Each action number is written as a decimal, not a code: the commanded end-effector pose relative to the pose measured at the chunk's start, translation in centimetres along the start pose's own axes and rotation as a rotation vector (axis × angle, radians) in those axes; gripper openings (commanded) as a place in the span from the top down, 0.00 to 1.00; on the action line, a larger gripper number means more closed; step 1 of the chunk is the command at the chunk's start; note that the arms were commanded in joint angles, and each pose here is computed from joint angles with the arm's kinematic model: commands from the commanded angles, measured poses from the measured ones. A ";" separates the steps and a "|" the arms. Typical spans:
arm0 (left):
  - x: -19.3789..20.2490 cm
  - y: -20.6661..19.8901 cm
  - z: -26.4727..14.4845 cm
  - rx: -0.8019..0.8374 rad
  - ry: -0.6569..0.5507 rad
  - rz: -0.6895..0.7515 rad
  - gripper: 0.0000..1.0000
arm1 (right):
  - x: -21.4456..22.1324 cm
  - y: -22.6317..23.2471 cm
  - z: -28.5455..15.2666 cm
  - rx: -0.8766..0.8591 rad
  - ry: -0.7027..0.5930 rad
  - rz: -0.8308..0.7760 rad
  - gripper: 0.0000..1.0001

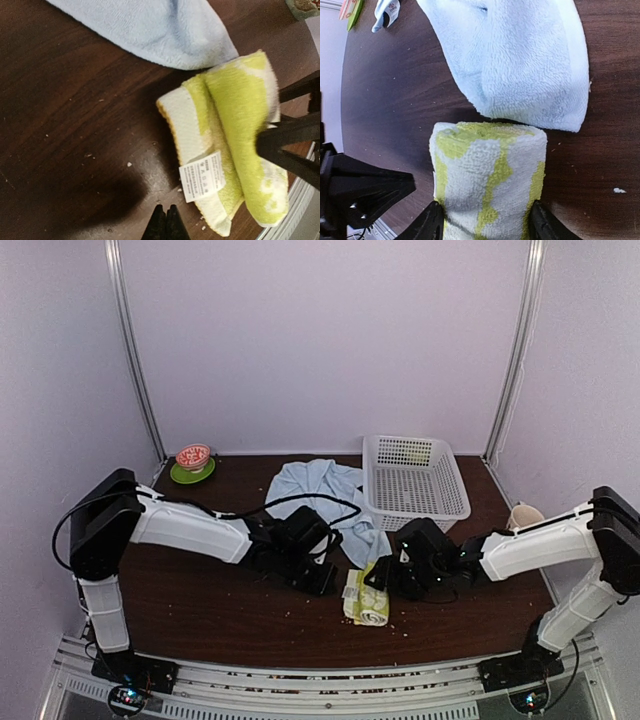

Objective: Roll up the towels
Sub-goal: Adjust the towel at the center of the board.

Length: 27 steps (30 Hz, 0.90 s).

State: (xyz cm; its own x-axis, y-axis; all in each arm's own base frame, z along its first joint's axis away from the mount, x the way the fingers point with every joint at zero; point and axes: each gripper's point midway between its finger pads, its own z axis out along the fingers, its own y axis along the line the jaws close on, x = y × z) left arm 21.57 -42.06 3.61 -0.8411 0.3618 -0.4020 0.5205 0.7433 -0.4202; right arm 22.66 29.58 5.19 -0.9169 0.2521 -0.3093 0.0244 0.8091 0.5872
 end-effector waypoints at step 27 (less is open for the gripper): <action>-4.8 -1.0 -7.1 0.086 -0.246 -0.001 0.86 | -0.3 1.5 -2.8 0.053 -0.033 -0.150 0.19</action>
State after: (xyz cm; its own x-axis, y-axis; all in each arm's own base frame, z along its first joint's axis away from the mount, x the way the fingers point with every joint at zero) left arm 22.81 -41.79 10.83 -0.8062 0.2372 -0.5420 0.5433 0.6595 -0.5195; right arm 22.32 31.27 7.84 -0.9135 0.1554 -0.3759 -0.0729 0.8467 0.5271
